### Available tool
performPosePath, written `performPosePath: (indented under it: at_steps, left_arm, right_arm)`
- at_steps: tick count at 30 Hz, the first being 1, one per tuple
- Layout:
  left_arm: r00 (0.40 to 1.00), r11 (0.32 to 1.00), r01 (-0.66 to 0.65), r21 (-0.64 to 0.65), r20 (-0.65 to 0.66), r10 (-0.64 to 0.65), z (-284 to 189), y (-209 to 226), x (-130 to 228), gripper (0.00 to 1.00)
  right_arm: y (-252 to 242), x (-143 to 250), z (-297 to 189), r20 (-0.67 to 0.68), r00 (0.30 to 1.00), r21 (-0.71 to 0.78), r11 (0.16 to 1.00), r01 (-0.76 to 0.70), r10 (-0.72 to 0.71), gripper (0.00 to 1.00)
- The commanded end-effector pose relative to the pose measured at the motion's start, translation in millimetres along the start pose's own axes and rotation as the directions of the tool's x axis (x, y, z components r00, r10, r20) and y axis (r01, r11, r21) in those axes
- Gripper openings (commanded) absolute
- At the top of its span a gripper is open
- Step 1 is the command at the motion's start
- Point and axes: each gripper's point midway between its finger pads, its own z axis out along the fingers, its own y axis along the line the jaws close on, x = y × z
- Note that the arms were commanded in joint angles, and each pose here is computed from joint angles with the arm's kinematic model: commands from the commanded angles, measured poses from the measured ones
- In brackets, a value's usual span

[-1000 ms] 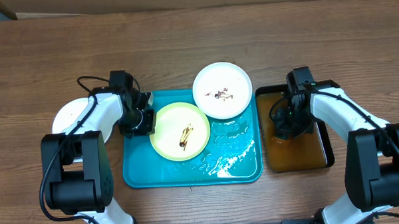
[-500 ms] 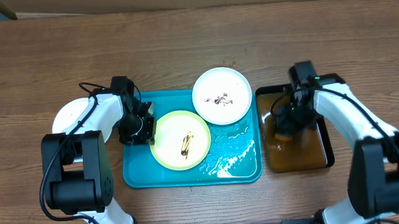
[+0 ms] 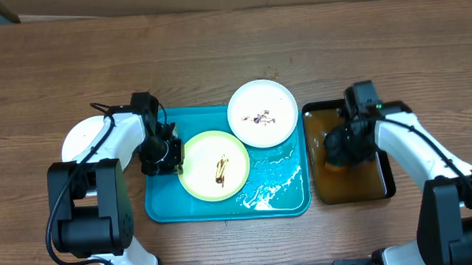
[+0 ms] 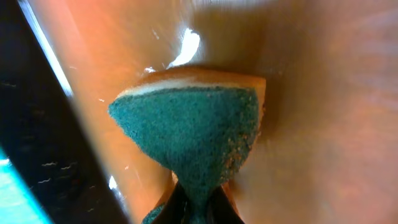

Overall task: Clean dirty plates on tray and stack at the side
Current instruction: 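Carry the green sponge with right gripper from black tray to yellow plate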

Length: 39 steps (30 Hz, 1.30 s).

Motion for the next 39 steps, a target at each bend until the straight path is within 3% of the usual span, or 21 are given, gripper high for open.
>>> performPosePath:
  at_steps: [1, 6, 12, 23, 32, 39]
  left_arm:
    - [0.998, 0.998, 0.063, 0.003, 0.019, -0.063, -6, -4, 2, 0.04]
    - [0.998, 0.998, 0.065, 0.004, 0.017, -0.065, -6, -4, 2, 0.04]
    - [0.998, 0.998, 0.069, 0.009, 0.006, -0.069, -6, -5, 5, 0.04]
    - [0.997, 0.997, 0.072, 0.015, 0.02, -0.072, -6, -6, 1, 0.04]
    - [0.997, 0.998, 0.067, 0.02, 0.034, -0.068, -6, -7, -2, 0.04]
    - [0.997, 0.998, 0.066, 0.02, 0.037, -0.067, -6, -7, -3, 0.04]
  right_arm:
    - [2, -2, 11, 0.044, 0.999, -0.026, 1.0, 0.006, -0.005, 0.04]
    - [10, -26, 13, 0.153, 0.988, -0.064, 0.998, 0.027, -0.016, 0.04]
    - [21, -21, -1, 0.1, 0.995, -0.107, 0.994, 0.025, -0.015, 0.04]
    - [81, -51, -107, 0.209, 0.971, -0.171, 0.973, 0.155, -0.117, 0.04]
    - [181, 1, -85, 0.187, 0.919, -0.257, 0.885, 0.388, -0.348, 0.04]
    - [237, 30, -42, 0.156, 0.896, -0.27, 0.855, 0.443, -0.415, 0.04]
